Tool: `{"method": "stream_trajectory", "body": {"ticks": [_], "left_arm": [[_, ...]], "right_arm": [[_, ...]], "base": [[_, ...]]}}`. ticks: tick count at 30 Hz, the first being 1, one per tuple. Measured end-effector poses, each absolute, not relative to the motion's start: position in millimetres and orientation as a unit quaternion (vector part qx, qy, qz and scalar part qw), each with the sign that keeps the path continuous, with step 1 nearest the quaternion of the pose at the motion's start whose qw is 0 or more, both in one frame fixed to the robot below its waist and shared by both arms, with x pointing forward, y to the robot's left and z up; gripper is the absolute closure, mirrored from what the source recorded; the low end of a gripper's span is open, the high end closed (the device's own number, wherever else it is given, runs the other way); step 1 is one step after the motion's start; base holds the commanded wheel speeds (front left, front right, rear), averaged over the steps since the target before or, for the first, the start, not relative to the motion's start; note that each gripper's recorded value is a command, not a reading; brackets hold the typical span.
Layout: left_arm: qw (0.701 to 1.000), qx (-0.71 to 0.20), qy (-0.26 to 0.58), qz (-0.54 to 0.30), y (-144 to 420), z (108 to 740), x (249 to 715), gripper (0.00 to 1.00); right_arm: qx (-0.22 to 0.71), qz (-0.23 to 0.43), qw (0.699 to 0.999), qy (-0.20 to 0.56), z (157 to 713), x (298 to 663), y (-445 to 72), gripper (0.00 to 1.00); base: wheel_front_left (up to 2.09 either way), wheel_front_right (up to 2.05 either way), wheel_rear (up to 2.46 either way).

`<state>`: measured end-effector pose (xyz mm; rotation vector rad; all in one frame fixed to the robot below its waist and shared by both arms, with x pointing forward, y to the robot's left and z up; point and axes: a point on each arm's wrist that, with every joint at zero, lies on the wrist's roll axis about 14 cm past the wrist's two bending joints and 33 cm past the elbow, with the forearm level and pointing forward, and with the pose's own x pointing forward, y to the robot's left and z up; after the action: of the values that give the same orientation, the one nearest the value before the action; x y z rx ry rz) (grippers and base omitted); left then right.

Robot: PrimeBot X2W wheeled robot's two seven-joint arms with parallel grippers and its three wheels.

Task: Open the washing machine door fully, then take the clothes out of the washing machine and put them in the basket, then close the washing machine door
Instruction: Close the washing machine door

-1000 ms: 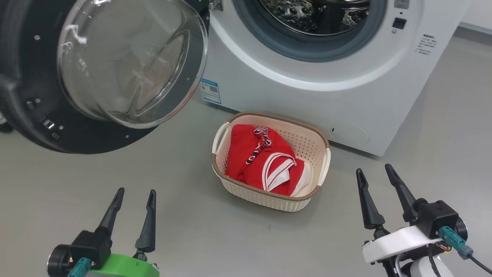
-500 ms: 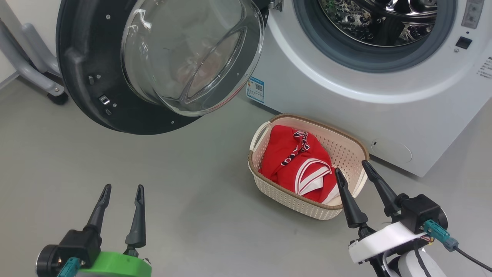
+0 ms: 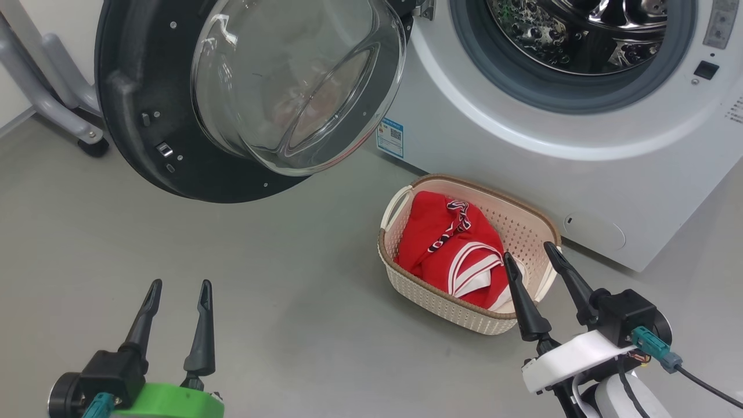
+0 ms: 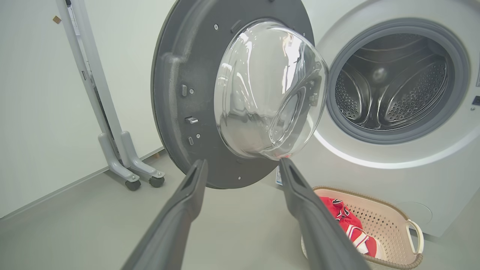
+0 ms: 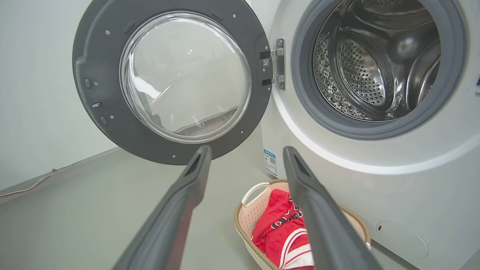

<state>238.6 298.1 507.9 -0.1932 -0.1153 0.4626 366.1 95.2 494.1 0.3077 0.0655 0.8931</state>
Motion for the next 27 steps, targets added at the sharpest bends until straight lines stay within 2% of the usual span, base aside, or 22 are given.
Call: {"method": "stream_trajectory", "body": {"ticks": [27], "left_arm": [[0.967,-0.097,-0.056,0.23,296.4,506.5,233.9,0.0]], "right_arm": [[0.152,0.436,0.886,0.044,490.1,361.6,98.3,0.0]], "base": [[0.0,0.0,0.0]]}}
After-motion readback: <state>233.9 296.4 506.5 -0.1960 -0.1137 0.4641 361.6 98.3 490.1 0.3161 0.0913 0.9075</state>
